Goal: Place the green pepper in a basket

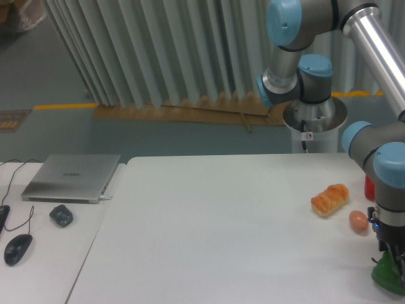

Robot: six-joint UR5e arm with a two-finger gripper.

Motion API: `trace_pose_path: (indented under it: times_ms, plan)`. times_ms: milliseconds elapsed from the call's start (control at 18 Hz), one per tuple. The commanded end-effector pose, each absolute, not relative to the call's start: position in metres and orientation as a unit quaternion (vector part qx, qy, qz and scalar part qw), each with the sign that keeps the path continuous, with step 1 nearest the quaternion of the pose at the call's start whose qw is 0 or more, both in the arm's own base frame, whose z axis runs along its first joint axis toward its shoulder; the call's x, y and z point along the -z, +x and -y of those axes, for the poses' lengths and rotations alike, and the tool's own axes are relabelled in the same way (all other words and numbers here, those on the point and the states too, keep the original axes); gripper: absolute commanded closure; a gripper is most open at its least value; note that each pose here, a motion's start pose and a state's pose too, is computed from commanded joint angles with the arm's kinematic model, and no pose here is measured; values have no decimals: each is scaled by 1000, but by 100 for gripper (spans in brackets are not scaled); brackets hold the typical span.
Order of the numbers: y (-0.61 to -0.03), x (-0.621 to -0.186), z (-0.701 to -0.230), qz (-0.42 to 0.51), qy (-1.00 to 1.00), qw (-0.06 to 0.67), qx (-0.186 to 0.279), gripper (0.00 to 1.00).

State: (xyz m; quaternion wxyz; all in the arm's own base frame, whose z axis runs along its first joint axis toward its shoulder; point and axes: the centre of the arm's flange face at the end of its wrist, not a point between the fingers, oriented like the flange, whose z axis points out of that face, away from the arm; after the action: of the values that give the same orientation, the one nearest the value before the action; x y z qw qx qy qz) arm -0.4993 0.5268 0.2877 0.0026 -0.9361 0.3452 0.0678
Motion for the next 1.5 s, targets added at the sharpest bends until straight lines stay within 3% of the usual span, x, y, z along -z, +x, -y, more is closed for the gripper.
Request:
trace_pose_path:
  times_ms: [278,444,833,1222,1500]
  plan:
    - [-498,-288,-527,-367,-927,8,-75,0]
    - [-486,-313,-538,-515,-851,52,-84,0]
    - [-481,-285,-537,-542,-834,88,-56,0]
    - [-490,-303,-509,-523,-845,90,-63,0]
    - [-501,-293,-501,-511,-853,89,-58,0]
